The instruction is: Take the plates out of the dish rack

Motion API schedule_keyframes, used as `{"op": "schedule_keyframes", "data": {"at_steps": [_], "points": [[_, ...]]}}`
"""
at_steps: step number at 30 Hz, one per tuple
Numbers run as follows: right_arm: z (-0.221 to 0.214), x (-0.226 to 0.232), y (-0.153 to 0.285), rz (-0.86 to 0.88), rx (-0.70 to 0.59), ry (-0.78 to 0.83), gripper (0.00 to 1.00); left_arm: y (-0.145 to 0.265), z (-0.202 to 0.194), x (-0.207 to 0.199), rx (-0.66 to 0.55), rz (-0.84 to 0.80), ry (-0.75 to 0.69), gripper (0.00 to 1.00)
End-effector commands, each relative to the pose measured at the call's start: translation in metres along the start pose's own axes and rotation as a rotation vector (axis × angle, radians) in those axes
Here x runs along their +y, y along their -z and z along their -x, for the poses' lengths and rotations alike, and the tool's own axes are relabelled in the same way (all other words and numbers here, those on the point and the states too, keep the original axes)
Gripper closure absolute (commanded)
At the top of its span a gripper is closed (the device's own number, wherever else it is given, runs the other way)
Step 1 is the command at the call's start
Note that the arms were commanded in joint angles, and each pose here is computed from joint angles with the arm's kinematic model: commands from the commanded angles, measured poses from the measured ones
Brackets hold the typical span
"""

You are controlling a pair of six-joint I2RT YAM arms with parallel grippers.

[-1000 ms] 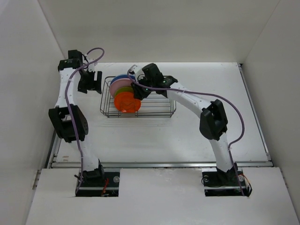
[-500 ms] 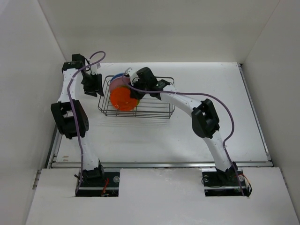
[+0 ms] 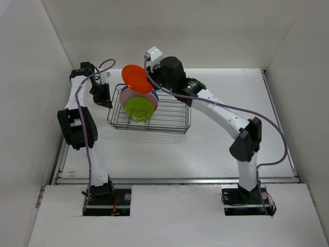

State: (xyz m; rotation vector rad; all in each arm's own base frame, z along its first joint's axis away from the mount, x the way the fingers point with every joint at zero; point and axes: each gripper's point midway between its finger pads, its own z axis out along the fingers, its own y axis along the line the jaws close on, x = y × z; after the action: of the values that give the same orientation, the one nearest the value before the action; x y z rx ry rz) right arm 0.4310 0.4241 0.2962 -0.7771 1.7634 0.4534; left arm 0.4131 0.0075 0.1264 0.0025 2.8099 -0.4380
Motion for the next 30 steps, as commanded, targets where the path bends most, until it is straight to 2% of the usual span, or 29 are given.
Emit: {"op": "schedule_keyframes", "data": {"at_steps": [1,3,4,5,6,7,8,9,11,12,13,16,22,26,28,30], "points": [[0.117,-0.028,0.071,-0.125,-0.349,-0.127,1.0,0.011,0.005,-0.007,-0.029,-0.006,0.022,1.0],[0.132,-0.057,0.1,-0.13,-0.404,-0.252,1.0,0.012,0.002,-0.005,-0.027,0.017,0.045,1.0],[0.134,-0.068,0.107,-0.115,-0.421,-0.381,1.0,0.01,0.004,-0.002,-0.038,0.027,0.052,1.0],[0.115,-0.105,0.107,-0.15,-0.388,-0.45,1.0,0.015,0.008,0.002,-0.062,0.046,0.076,1.0],[0.1,-0.116,0.108,-0.124,-0.349,-0.587,1.0,0.017,0.01,0.005,-0.082,0.065,0.081,1.0],[0.084,-0.143,0.107,-0.175,-0.337,-0.666,1.0,0.016,0.008,0.008,-0.076,0.067,0.101,1.0],[0.066,-0.162,0.109,-0.182,-0.307,-0.743,1.0,0.021,0.011,0.011,-0.098,0.091,0.104,1.0],[0.015,-0.194,0.106,-0.186,-0.223,-0.844,1.0,0.021,0.015,0.013,-0.113,0.105,0.112,1.0],[-0.031,-0.211,0.106,-0.157,-0.163,-1.038,1.0,0.03,0.017,0.017,-0.142,0.129,0.123,1.0],[-0.071,-0.222,0.11,-0.141,-0.105,-1.121,1.0,0.03,0.017,0.017,-0.142,0.129,0.123,1.0],[-0.092,-0.225,0.108,-0.143,-0.069,-1.169,1.0,0.033,0.017,0.016,-0.151,0.129,0.12,1.0],[-0.148,-0.228,0.109,-0.197,0.022,-1.23,1.0,0.031,0.015,0.016,-0.143,0.128,0.133,1.0],[-0.214,-0.243,0.112,-0.303,0.1,-1.308,1.0,0.027,0.009,0.021,-0.119,0.129,0.159,1.0],[-0.283,-0.238,0.115,-0.369,0.249,-1.415,1.0,0.022,0.003,0.023,-0.099,0.139,0.177,1.0],[-0.303,-0.235,0.116,-0.388,0.292,-1.444,0.94,0.026,0.0,0.028,-0.103,0.154,0.196,1.0],[-0.314,-0.235,0.12,-0.426,0.317,-1.423,0.76,0.028,0.0,0.027,-0.123,0.165,0.246,1.0]]}}
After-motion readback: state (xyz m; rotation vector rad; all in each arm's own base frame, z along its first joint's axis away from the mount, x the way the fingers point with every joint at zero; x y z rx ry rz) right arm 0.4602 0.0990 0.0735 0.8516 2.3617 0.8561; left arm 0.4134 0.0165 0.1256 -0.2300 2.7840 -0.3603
